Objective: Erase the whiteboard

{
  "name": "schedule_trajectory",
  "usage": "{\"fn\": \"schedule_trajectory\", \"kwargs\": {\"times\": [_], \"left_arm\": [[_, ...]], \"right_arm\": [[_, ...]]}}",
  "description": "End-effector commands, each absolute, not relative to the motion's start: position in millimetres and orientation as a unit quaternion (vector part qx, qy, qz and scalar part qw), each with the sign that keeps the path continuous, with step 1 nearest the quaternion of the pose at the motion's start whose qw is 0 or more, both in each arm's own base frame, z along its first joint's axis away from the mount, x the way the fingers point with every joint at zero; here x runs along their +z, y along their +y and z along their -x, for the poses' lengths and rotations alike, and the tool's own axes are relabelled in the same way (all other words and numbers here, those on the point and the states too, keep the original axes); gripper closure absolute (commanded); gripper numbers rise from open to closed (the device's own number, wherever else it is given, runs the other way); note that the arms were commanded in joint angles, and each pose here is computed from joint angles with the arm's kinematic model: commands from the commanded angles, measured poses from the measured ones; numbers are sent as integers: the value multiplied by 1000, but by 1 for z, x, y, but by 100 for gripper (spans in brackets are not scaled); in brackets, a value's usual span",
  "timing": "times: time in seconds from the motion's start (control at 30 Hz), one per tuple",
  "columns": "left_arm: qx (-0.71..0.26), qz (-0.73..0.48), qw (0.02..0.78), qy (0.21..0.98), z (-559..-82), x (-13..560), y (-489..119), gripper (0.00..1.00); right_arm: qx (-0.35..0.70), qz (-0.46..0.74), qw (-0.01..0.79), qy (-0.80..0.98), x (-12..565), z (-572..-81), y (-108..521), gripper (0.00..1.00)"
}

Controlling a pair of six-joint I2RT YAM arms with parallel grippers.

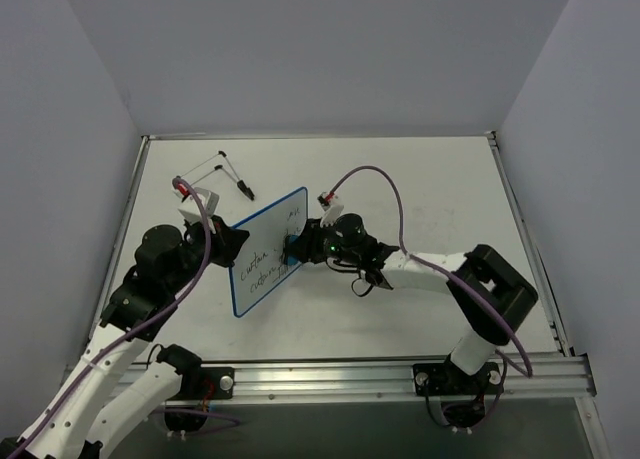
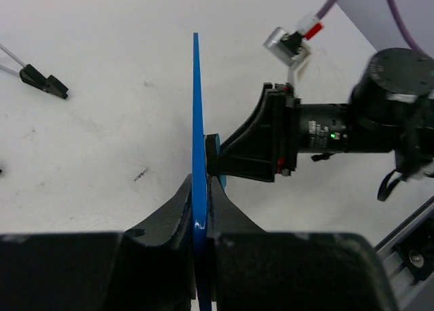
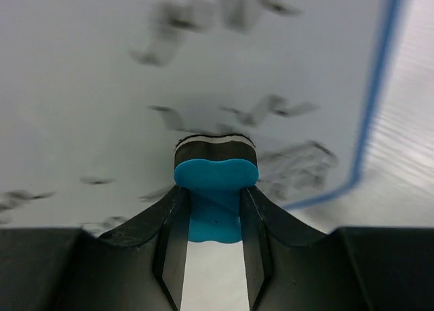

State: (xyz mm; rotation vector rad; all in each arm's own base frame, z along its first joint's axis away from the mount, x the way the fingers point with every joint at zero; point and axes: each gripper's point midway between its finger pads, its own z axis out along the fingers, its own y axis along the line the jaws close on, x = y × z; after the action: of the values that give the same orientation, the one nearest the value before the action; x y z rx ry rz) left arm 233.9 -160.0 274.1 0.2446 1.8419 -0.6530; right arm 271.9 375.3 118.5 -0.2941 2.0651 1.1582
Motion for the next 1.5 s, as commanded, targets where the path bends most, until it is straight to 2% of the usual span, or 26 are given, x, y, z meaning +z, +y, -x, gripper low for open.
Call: {"fn": "schedule_trajectory", "kwargs": {"times": [0.0,0.17,0.47,0.67,0.83,0.97,1.17,1.37,1.47], "left_arm": [[-376,-218,451,780,-182,255,-203,98],[-371,-217,439,789,-184,248,-204,98],[-392,-166,405,809,-188,238,-211,98],[-392,-101,394,825,-195,237,-207,98],[-385,-75,395,831,-198,240,-204,98],[-387,-68,382,837,-196,235,-204,98],[-392,-70,369,840,-194,230,-207,98],[-391,-84,352,846,-191,224,-210,98],[-387,-92,344,851,-190,220,-210,98]], "right_arm": [[383,103,343,851,49,-293,351,100],[395,90,351,844,54,-315,343,100],[456,92,442,767,170,-317,361,100],[484,93,475,729,218,-307,382,100],[462,81,476,744,197,-322,378,100],[412,57,467,780,137,-339,350,100],[392,46,437,808,84,-345,335,100],[377,59,418,825,83,-371,330,100],[383,82,427,815,108,-378,334,100]]}}
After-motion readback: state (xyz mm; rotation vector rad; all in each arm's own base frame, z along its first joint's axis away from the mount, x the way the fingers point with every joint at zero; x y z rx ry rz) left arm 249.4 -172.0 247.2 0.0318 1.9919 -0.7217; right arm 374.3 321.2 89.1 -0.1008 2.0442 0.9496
